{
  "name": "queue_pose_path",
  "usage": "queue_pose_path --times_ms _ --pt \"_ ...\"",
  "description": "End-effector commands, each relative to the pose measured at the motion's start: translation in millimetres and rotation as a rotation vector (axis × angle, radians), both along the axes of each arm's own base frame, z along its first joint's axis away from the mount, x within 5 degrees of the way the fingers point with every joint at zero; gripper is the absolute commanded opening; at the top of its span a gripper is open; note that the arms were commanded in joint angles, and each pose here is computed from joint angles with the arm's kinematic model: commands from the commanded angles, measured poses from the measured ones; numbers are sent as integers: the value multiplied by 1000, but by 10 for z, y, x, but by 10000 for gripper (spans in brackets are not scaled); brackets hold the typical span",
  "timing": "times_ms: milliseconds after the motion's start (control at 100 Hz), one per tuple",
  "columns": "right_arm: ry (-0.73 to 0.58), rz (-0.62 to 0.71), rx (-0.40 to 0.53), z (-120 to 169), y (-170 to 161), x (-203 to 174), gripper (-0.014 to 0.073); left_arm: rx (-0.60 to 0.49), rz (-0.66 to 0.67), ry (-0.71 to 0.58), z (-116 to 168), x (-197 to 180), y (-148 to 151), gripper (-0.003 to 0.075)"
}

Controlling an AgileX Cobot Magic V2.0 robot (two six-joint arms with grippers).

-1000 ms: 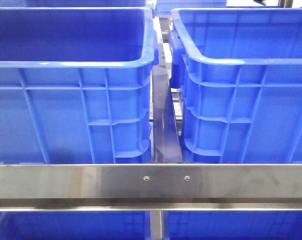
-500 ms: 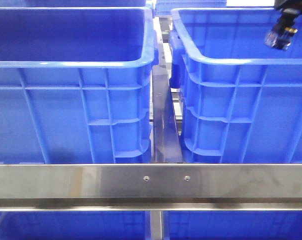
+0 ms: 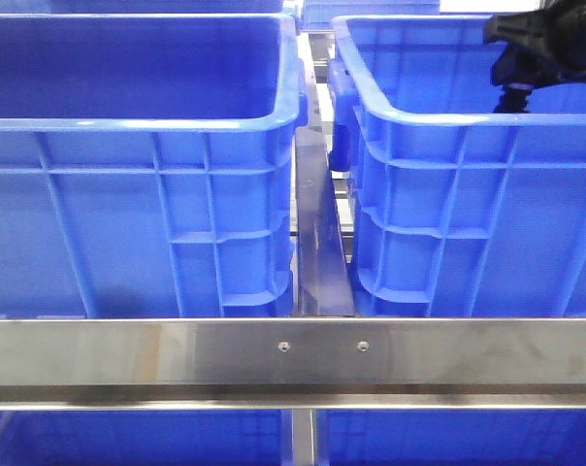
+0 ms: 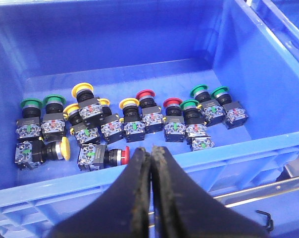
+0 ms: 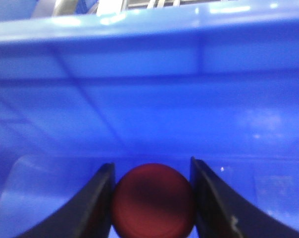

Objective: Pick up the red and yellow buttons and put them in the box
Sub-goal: 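Lower the red button into the empty bin and open the right gripper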

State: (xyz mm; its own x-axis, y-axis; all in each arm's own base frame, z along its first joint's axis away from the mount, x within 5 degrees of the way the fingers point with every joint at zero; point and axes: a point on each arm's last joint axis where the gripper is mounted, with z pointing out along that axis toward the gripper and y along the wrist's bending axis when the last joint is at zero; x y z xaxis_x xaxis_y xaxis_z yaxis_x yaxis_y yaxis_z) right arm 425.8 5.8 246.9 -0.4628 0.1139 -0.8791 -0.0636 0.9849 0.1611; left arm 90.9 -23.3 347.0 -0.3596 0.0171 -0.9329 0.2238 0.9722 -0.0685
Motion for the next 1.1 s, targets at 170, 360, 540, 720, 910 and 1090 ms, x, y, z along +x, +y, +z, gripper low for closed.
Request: queue_pose_path --times_ms 170,360,540,720,910,1090 --pt "-84 39 20 224 25 154 173 -36 5 -93 147 16 -3 -19" --pt "-58 48 6 96 87 212 173 -36 5 -93 147 16 -3 -19" --pt "-29 66 1 -47 118 251 174 -36 5 -93 147 16 -3 -19" --pt "-30 89 13 -48 141 249 264 -36 5 -93 147 16 -3 -19" --pt "-36 103 20 -28 154 242 483 -36 5 -93 147 16 -3 -19" --pt "-68 84 9 126 135 196 536 -36 5 -93 147 16 -3 -19"
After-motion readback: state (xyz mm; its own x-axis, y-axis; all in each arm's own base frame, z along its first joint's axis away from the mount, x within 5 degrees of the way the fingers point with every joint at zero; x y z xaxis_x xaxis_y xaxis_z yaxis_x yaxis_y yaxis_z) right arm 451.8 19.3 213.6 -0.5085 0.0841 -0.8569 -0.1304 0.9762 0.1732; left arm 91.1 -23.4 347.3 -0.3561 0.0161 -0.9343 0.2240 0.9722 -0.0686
